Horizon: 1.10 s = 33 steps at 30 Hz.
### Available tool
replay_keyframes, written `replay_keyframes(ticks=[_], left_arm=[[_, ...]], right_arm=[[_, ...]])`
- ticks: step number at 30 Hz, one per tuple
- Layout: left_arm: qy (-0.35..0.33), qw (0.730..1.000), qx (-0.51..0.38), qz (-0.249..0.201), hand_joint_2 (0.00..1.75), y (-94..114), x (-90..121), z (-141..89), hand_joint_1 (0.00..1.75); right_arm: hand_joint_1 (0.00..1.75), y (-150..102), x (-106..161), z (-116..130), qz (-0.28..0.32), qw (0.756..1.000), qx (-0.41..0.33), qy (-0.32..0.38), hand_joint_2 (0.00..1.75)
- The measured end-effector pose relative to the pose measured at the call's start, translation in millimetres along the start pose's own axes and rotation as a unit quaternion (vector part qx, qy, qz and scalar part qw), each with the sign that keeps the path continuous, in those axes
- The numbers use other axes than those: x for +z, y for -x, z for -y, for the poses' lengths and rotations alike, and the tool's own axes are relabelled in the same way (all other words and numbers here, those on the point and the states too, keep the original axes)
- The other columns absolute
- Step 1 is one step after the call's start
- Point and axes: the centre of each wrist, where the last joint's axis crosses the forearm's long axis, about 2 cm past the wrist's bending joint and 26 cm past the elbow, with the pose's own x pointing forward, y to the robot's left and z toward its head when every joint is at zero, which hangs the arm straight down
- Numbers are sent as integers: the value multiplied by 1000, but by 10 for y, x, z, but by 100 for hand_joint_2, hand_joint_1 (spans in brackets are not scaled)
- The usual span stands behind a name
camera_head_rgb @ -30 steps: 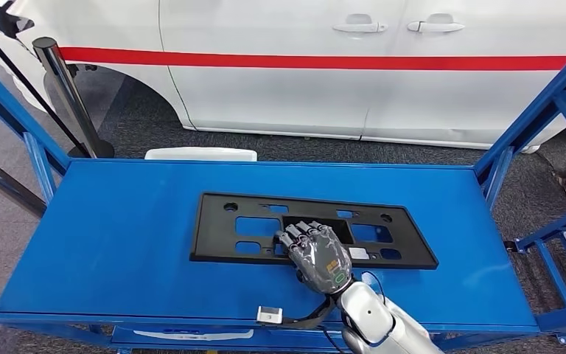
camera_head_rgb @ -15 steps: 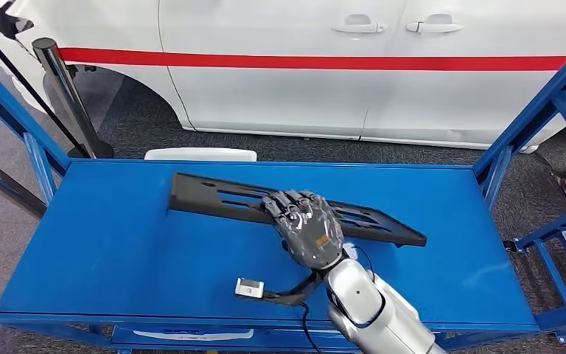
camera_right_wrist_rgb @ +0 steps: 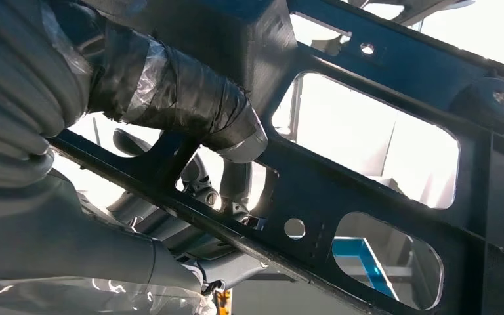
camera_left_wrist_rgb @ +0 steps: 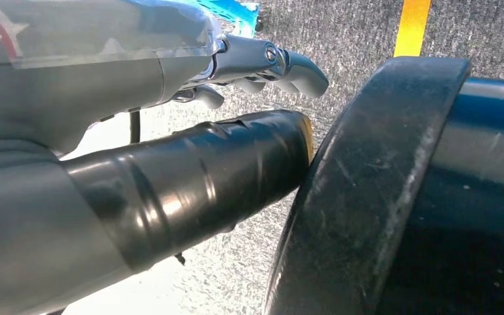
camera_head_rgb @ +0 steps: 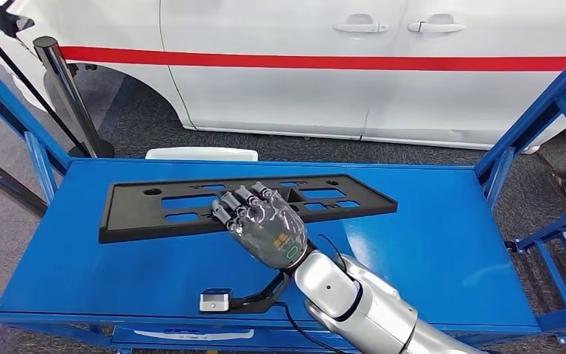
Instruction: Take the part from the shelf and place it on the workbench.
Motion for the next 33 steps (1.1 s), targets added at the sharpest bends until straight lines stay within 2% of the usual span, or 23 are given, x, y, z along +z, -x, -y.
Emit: replay_keyframes(ticks=[16,24,28,33], left_arm=[[0,1000,0,-1,0,7,2,-2,0],[-12,1000,-6,-7,0,12,5,6,0],[1,1000,1,2,175,12,5,14,0],[16,1000,9,18,175,24,9,15,0]], right_arm=[[175,-65,-27,15,19,1000,-1,2,175],[175,-148,-83,103,18,1000,1,7,175],[175,-202,-31,131,17,1000,-3,10,175],[175,-219,-22,153,24,1000,-5,14,175]])
